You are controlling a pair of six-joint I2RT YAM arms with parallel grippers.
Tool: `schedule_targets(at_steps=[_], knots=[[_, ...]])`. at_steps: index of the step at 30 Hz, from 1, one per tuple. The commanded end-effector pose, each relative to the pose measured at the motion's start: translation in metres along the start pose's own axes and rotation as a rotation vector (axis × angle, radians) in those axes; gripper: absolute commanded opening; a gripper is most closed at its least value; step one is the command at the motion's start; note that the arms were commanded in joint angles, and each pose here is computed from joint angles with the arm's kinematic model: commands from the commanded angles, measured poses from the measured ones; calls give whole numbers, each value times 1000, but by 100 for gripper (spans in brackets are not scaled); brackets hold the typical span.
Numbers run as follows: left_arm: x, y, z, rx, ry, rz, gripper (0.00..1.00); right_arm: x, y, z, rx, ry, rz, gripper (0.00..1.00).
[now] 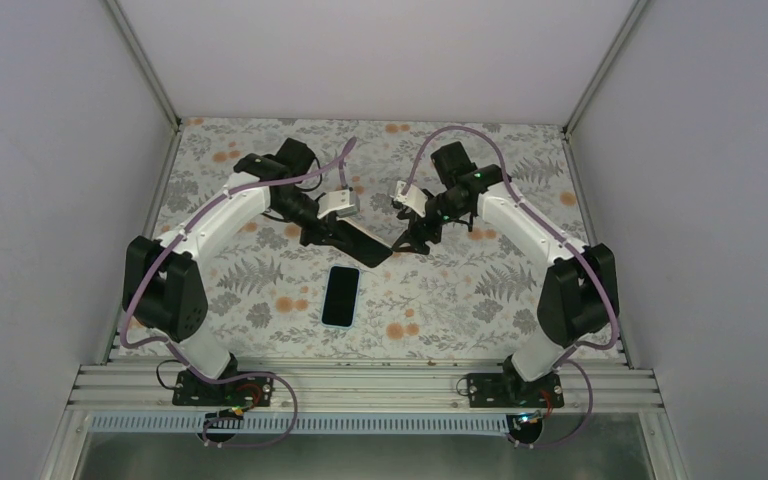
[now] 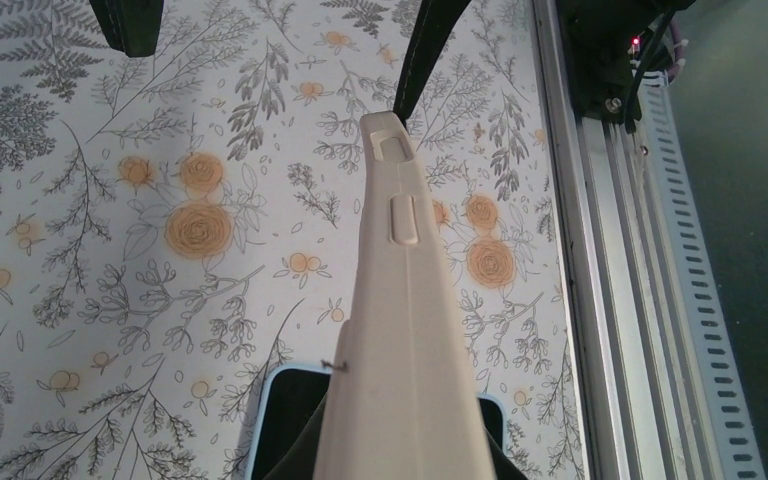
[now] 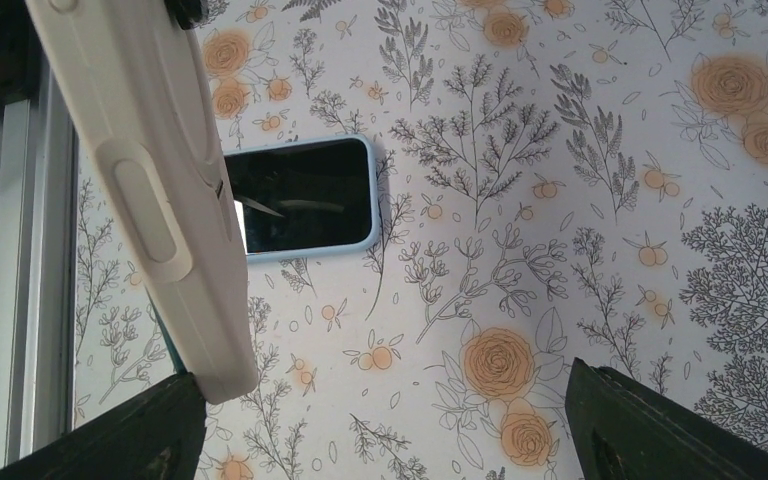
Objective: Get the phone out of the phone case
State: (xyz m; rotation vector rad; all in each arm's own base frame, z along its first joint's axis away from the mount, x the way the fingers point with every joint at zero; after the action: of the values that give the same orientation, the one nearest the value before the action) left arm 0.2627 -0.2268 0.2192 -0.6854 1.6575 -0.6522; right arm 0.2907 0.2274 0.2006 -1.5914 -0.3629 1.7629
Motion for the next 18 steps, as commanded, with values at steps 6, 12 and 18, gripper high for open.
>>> schedule_targets(at_steps=[6, 12, 18], knots=[[-9, -22, -5, 56, 10, -91, 2, 4, -3, -3, 0, 6, -6, 91], [-9, -26, -10, 57, 48, -117, 2, 4, -8, -10, 7, 57, -19, 88], [-7, -36, -25, 57, 175, -187, 2, 16, -24, -28, 8, 132, -30, 87]])
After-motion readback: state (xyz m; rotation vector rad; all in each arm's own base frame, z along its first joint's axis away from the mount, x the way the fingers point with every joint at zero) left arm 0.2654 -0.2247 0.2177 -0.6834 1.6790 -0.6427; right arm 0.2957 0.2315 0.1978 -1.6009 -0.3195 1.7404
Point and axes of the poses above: each gripper's point midway between its finger pads, its own x axis out along the fingers, its own z axis along the line the jaws close on, y = z × x, the point moved 4 cm from there along -x, back along the fingers, and after that the axes turned 8 degrees about x, right-handed, at the moved point
